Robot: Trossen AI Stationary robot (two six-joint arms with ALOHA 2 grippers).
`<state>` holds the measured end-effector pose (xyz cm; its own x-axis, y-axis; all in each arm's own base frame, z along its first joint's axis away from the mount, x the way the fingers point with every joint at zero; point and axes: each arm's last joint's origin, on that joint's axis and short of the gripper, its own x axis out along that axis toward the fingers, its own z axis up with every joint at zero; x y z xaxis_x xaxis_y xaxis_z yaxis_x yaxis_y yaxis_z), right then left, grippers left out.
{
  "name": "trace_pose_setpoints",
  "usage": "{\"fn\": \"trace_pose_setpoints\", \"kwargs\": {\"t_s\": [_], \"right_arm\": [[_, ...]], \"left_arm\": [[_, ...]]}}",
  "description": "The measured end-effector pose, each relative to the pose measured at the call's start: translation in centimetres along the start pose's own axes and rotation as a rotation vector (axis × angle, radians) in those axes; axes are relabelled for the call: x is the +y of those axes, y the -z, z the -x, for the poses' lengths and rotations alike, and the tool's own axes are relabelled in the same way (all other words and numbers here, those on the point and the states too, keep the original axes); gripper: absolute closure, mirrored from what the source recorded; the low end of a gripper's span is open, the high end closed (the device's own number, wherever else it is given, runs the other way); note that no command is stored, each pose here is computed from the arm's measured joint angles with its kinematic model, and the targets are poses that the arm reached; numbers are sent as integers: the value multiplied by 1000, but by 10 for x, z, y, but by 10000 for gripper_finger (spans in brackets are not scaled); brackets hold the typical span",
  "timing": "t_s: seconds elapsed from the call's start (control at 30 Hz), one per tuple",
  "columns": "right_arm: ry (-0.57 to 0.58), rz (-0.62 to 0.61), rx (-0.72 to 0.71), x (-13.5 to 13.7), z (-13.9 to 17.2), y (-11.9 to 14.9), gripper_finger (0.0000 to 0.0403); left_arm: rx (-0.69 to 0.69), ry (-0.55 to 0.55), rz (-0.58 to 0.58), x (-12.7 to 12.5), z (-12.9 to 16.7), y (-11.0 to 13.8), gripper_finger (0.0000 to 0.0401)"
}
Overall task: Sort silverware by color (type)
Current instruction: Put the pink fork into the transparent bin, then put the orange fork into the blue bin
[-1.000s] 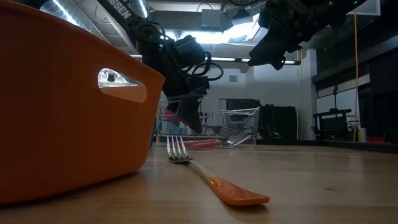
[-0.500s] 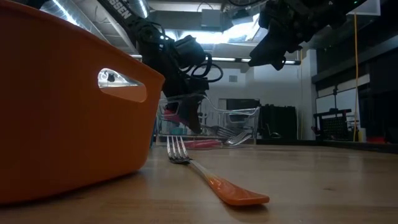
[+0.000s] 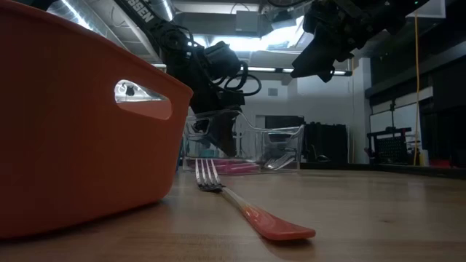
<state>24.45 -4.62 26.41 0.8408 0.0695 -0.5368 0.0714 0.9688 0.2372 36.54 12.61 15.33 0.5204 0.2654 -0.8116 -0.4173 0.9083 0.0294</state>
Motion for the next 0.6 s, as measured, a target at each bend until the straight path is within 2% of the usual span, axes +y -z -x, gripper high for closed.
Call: {"fn": "trace_pose_setpoints", "kwargs": {"t_s": [0.13,0.4,0.6], "right_arm": [[0,0,0,0,0,0,269],[1,-2,8,0,0,1,269],[0,-1,6,0,0,1,269]], "left_arm": [[0,-2,0,0,0,0,294],[-16,-6,3,1,5,-3,292],[-72,1,3,0,29,-13,292]]}}
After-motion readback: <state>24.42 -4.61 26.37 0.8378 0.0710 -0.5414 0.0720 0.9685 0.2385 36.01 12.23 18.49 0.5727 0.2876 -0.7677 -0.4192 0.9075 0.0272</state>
